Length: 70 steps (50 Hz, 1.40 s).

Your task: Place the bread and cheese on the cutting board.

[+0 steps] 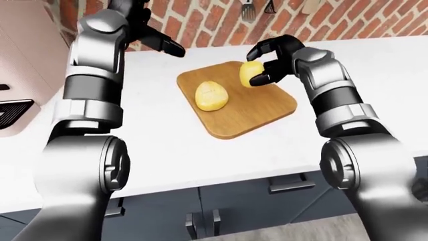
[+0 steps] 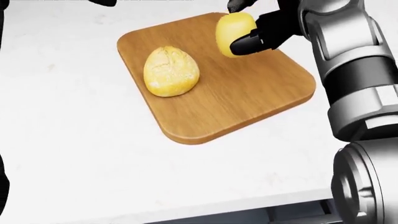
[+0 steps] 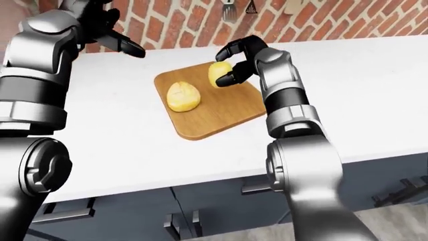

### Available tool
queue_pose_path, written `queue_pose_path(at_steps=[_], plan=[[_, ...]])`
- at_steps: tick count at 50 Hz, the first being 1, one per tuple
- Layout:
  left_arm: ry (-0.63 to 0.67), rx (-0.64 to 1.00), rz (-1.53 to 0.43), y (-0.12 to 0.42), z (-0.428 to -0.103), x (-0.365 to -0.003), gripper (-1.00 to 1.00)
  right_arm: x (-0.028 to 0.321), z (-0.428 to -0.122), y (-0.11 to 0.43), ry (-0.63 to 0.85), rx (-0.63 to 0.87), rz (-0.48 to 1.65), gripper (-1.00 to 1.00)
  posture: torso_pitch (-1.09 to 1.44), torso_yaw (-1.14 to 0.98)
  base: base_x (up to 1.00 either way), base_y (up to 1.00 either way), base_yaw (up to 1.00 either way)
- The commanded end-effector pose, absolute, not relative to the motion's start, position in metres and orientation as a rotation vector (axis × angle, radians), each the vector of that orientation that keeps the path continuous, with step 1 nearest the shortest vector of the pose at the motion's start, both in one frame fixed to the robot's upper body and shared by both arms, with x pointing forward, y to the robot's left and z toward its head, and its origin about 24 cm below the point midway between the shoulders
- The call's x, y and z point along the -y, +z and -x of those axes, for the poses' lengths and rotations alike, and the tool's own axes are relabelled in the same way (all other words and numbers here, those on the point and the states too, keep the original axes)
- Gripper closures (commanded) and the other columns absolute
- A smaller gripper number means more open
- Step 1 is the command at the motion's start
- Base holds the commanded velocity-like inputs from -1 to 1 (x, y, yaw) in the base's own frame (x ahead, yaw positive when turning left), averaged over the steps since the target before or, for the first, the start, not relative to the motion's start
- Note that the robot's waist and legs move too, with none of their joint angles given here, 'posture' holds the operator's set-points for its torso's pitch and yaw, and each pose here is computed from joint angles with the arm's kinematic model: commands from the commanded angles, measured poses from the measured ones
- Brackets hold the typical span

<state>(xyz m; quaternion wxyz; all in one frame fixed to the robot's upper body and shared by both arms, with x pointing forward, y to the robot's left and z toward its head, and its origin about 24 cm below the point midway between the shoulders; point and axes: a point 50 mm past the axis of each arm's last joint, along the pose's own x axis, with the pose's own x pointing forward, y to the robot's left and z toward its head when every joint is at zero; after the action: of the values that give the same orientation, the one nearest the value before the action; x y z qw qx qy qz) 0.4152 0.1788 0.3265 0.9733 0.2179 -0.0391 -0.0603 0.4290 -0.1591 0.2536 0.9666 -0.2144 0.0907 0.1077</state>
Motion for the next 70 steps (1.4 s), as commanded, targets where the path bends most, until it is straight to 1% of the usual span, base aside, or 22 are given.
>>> queue_pose_path(at_steps=[1,9,25,32,33,34,37,39,40,51,53,54,55,57,61,69,70], plan=[[-0.109,0.185,-0.451,0.352,-0.409,-0.175,-1.0,0.156,-0.427,0.282,0.213,-0.073,0.449,0.93,0.0,0.0,0.0,0.0,0.0],[-0.11,0.165,-0.45,0.339,-0.412,-0.174,-1.0,0.154,-0.427,0.277,0.216,-0.073,0.458,0.93,0.0,0.0,0.0,0.0,0.0],[-0.087,0.173,-0.464,0.344,-0.413,-0.176,-1.0,0.159,-0.425,0.263,0.237,-0.104,0.456,0.93,0.0,0.0,0.0,0.0,0.0],[-0.077,0.173,-0.471,0.336,-0.415,-0.178,-1.0,0.159,-0.425,0.259,0.245,-0.108,0.46,0.91,0.0,0.0,0.0,0.0,0.0],[-0.077,0.171,-0.47,0.336,-0.415,-0.178,-1.0,0.16,-0.425,0.261,0.236,-0.106,0.459,-0.01,0.0,0.0,0.0,0.0,0.0],[-0.078,0.171,-0.469,0.335,-0.415,-0.178,-1.0,0.161,-0.425,0.261,0.241,-0.108,0.447,-1.0,0.0,0.0,0.0,0.0,0.0],[-0.078,0.166,-0.471,0.336,-0.415,-0.177,-1.0,0.162,-0.425,0.26,0.227,-0.112,0.455,-1.0,0.0,0.0,0.0,0.0,0.0],[-0.08,0.17,-0.47,0.337,-0.415,-0.177,-1.0,0.166,-0.425,0.264,0.194,-0.087,0.472,-1.0,0.0,0.0,0.0,0.0,0.0],[-0.083,0.171,-0.469,0.337,-0.415,-0.176,-1.0,0.165,-0.425,0.262,0.215,-0.099,0.463,-1.0,0.0,0.0,0.0,0.0,0.0],[-0.084,0.189,-0.447,0.343,-0.414,-0.175,-1.0,0.18,-0.422,0.266,0.183,-0.068,0.435,-1.0,0.0,0.0,0.0,0.0,0.0],[-0.084,0.194,-0.44,0.342,-0.414,-0.174,-1.0,0.18,-0.42,0.276,0.181,-0.03,0.424,-1.0,0.0,0.0,0.0,0.0,0.0],[-0.083,0.207,-0.428,0.343,-0.413,-0.173,-1.0,0.181,-0.418,0.29,0.149,0.041,0.385,-1.0,0.0,0.0,0.0,0.0,0.0],[-0.074,0.204,-0.453,0.343,-0.413,-0.174,-1.0,0.179,-0.417,0.292,0.161,0.048,0.402,-1.0,0.0,0.0,0.0,0.0,0.0],[-0.072,0.221,-0.411,0.345,-0.413,-0.174,-1.0,0.178,-0.413,0.304,0.145,0.108,0.379,-1.0,0.0,0.0,0.0,0.0,0.0],[-0.051,0.263,-0.361,0.35,-0.41,-0.176,-1.0,0.184,-0.409,0.311,0.12,0.155,0.339,-1.0,0.0,0.0,0.0,0.0,0.0],[-0.069,0.378,-0.322,0.364,-0.397,-0.17,-1.0,0.19,-0.398,0.33,0.092,0.243,0.31,-1.0,0.0,0.0,0.0,0.0,0.0],[-0.048,0.385,-0.321,0.365,-0.396,-0.173,-1.0,0.192,-0.395,0.335,0.086,0.26,0.299,-1.0,0.0,0.0,0.0,0.0,0.0]])
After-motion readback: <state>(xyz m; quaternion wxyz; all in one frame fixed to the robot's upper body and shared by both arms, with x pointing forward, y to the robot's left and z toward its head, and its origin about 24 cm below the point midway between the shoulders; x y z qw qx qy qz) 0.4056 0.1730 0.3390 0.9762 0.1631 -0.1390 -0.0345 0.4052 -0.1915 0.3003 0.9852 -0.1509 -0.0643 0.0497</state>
